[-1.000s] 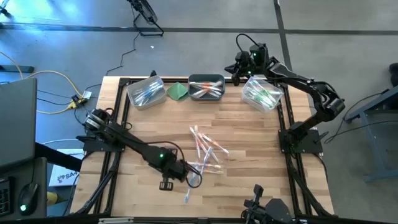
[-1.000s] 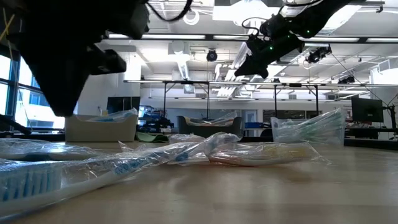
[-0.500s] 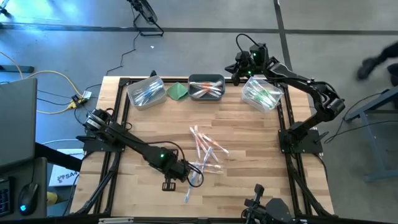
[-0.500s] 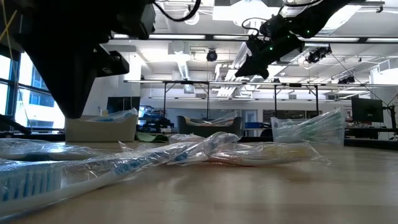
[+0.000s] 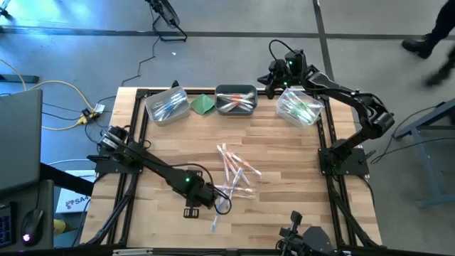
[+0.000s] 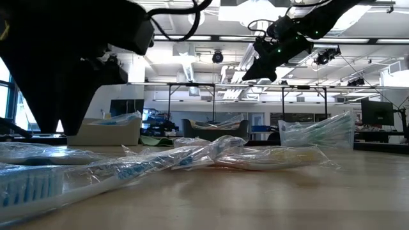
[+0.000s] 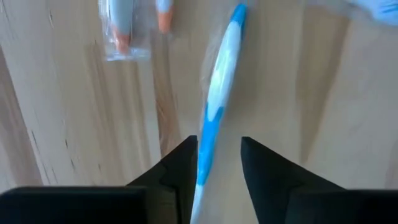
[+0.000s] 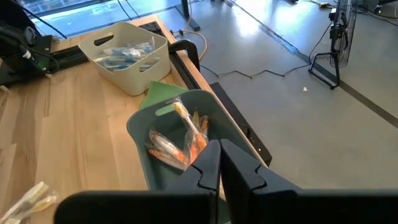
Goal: Pick & Place Toothbrushes
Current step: Put the bottom left blue toothbrush into the gray bin
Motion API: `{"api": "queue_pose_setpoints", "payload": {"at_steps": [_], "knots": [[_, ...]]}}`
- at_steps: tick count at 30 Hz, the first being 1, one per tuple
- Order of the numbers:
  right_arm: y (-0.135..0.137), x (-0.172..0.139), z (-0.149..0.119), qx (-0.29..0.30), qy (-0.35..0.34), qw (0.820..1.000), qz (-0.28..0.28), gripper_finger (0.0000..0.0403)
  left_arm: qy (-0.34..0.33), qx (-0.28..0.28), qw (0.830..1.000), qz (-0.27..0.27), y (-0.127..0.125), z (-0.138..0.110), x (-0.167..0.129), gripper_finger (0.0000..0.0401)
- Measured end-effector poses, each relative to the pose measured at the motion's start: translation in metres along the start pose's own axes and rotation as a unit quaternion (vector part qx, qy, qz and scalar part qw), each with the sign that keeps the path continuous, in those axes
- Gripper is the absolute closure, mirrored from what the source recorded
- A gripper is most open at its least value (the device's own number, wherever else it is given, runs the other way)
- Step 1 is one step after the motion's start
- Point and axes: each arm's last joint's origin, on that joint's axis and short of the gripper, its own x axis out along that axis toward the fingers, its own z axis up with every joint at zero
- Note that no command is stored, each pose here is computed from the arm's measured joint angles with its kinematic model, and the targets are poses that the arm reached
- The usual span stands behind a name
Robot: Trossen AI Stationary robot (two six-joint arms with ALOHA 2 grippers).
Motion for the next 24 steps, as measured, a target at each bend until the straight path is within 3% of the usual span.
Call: {"api": "queue_pose_setpoints", "payload": {"at_steps": [24], "knots": [[0.0,0.0,-0.0001,-0.007,0.0,1.0,0.0,0.04,0.006,0.0,1.0,0.004,0.0011,-0.0021,0.0034,0.0281]]}}
